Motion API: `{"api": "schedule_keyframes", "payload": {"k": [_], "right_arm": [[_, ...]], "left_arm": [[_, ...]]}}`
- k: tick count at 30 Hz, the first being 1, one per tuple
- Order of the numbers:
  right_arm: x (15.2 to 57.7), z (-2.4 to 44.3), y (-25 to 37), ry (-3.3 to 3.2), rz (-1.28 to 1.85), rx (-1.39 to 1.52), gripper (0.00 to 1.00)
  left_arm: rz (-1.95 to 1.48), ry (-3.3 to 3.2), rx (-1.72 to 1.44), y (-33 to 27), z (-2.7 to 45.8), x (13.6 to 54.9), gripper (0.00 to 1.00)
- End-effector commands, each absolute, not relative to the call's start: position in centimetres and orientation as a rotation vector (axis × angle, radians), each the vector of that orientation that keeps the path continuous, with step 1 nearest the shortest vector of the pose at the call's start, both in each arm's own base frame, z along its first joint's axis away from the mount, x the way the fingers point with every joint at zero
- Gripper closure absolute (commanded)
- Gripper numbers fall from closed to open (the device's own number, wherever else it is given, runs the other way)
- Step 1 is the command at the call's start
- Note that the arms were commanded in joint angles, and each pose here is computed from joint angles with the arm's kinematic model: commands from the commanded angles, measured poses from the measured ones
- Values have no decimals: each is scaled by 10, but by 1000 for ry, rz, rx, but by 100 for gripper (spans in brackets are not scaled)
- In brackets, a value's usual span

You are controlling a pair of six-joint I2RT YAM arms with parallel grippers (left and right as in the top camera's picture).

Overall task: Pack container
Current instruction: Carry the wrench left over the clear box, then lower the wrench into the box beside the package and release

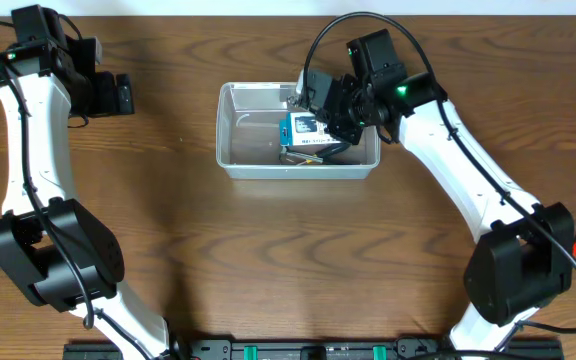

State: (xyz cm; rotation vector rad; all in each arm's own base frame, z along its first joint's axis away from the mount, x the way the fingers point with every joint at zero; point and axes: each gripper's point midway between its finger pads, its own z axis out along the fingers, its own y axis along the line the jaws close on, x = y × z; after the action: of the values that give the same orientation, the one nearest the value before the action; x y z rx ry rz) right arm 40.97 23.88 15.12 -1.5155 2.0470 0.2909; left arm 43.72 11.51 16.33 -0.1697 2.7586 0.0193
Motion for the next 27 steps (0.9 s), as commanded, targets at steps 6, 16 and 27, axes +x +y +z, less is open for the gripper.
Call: {"api": "schedule_keyframes", "payload": {"k": [6, 16, 27], "right_arm": [[404, 122, 246, 2083, 350, -1590, 99], [399, 97, 244, 2143, 377, -1625, 99], [397, 84, 243, 2173, 392, -1636, 99]], "left_arm": [[33, 2779, -165, 118, 157, 435, 2], [33, 2779, -165, 118, 157, 435, 2], [33, 2779, -165, 118, 157, 435, 2]]}}
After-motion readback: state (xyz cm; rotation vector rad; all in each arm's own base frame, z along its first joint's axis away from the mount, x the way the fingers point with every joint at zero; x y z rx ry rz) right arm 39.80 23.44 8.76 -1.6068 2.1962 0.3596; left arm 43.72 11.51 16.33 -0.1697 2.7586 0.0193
